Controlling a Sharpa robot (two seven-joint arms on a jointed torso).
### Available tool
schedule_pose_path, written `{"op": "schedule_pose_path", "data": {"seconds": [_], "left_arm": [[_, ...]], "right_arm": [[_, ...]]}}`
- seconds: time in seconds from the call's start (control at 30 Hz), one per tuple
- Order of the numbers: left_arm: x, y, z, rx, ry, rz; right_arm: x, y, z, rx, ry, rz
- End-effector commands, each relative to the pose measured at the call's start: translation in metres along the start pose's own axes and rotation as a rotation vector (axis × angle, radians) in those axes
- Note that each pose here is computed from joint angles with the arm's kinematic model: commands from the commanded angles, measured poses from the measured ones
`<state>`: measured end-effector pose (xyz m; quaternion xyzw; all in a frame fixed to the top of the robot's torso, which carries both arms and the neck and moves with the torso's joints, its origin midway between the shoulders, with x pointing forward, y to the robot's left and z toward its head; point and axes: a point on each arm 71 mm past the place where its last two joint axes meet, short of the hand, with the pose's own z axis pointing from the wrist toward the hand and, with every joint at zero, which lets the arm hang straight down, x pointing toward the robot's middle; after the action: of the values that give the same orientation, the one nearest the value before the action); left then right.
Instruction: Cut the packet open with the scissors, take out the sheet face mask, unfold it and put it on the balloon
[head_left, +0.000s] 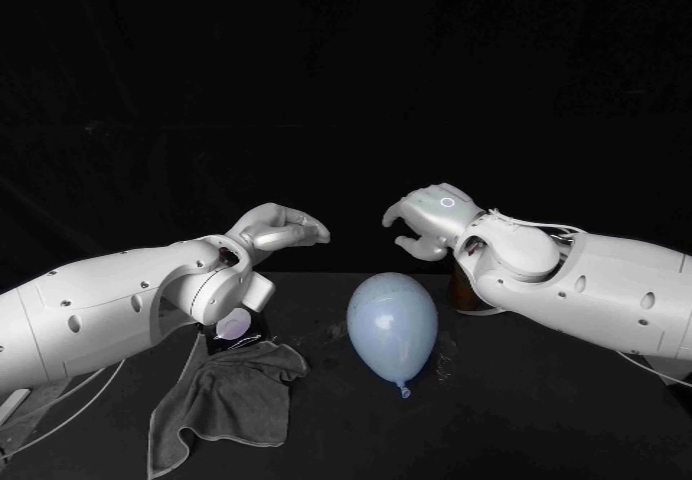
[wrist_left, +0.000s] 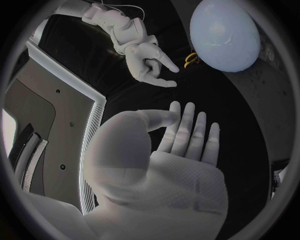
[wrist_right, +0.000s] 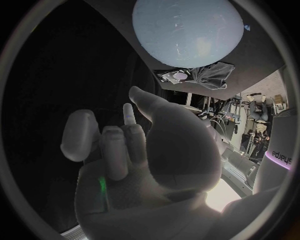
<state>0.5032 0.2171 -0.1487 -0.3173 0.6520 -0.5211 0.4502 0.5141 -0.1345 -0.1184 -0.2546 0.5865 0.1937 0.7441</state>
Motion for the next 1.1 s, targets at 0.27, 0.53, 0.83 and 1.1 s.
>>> {"op": "schedule_pose_path", "data": {"seconds": [0.27, 0.53, 0.83, 1.1], "left_arm": [[-0.0201, 0.0018, -0.0002, 0.046, -0.137, -0.095], [-0.0292, 0.0083, -0.0022, 0.072, -0.163, -0.103], [-0.0337, 0.0152, -0.0062, 0.099, -0.173, -0.147], [-0.0323, 0.0211, -0.0090, 0.110, -0.164, -0.227]], "right_arm": [[-0.010, -0.040, -0.017, 0.184, -0.167, 0.417], [-0.009, -0.064, -0.032, 0.268, -0.241, 0.646], [-0.001, -0.075, -0.048, 0.303, -0.281, 0.859], [0.009, -0.080, -0.061, 0.322, -0.282, 1.010]]}}
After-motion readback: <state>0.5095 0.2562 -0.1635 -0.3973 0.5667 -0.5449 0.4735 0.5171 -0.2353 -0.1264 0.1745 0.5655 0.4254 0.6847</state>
